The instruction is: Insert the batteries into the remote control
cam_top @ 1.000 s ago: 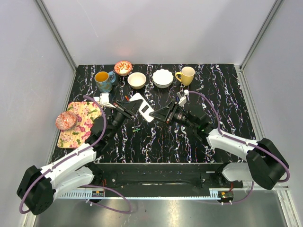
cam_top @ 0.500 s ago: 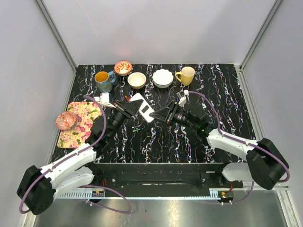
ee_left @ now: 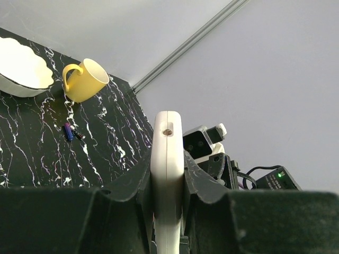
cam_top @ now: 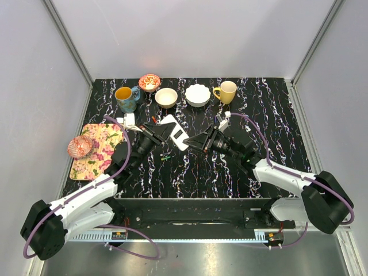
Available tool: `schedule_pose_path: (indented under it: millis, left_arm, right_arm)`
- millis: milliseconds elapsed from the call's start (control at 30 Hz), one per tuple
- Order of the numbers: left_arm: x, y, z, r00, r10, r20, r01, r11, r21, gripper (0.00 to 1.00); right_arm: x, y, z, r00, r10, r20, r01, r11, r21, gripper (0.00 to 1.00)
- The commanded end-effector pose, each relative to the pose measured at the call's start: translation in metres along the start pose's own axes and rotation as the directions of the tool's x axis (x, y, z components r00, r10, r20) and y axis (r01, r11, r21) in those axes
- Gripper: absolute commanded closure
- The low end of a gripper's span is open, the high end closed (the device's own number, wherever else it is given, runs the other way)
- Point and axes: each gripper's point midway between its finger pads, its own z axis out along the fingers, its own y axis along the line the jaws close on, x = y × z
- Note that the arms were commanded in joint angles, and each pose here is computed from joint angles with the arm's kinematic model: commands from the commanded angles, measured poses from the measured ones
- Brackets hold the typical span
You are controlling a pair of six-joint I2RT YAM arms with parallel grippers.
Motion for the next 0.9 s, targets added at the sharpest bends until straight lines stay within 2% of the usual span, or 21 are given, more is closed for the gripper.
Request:
schedule_pose_path:
  millis: [0,200,333,567,667,700,800,867]
  left_arm:
    - [-0.037,-0.038,0.008,0.993,-0.006,0.118,-0.007,0.995,0.103,1.00]
    - [-0.039,-0.040,0.007,0.992,-0.012,0.124,-0.002,0.994,0.106,1.00]
    - [-0.040,-0.040,0.006,0.992,-0.012,0.128,-0.001,0.994,0.107,1.00]
    - [-0.042,-0.041,0.007,0.991,-0.005,0.134,-0.010,0.994,0.107,1.00]
    - [-0.038,-0.039,0.009,0.993,0.003,0.121,-0.016,0.994,0.104,1.00]
    - [-0.036,-0.038,0.008,0.993,0.003,0.117,-0.015,0.994,0.104,1.00]
    - [-0.031,-0.031,0.009,0.995,0.011,0.103,-0.020,0.996,0.090,1.00]
    - [-0.026,-0.028,0.010,0.996,0.018,0.093,-0.026,0.996,0.081,1.00]
  right_arm:
    - [0.010,-0.012,-0.006,0.999,-0.021,-0.037,0.022,0.999,0.038,0.60]
    - [0.013,-0.016,-0.009,0.999,-0.029,-0.041,0.030,0.998,0.047,0.62]
    - [0.015,-0.017,-0.011,0.998,-0.033,-0.047,0.035,0.998,0.045,0.67]
    - [0.019,-0.021,-0.014,0.998,-0.037,-0.058,0.040,0.998,0.051,0.67]
    - [0.018,-0.019,-0.014,0.998,-0.024,-0.058,0.027,0.998,0.050,0.57]
    - [0.017,-0.017,-0.014,0.998,-0.018,-0.052,0.021,0.999,0.048,0.43]
    - [0.013,-0.007,-0.010,0.999,0.017,-0.042,-0.016,0.999,0.033,0.26]
    - [0.009,-0.001,-0.008,0.999,0.025,-0.032,-0.024,0.999,0.022,0.23]
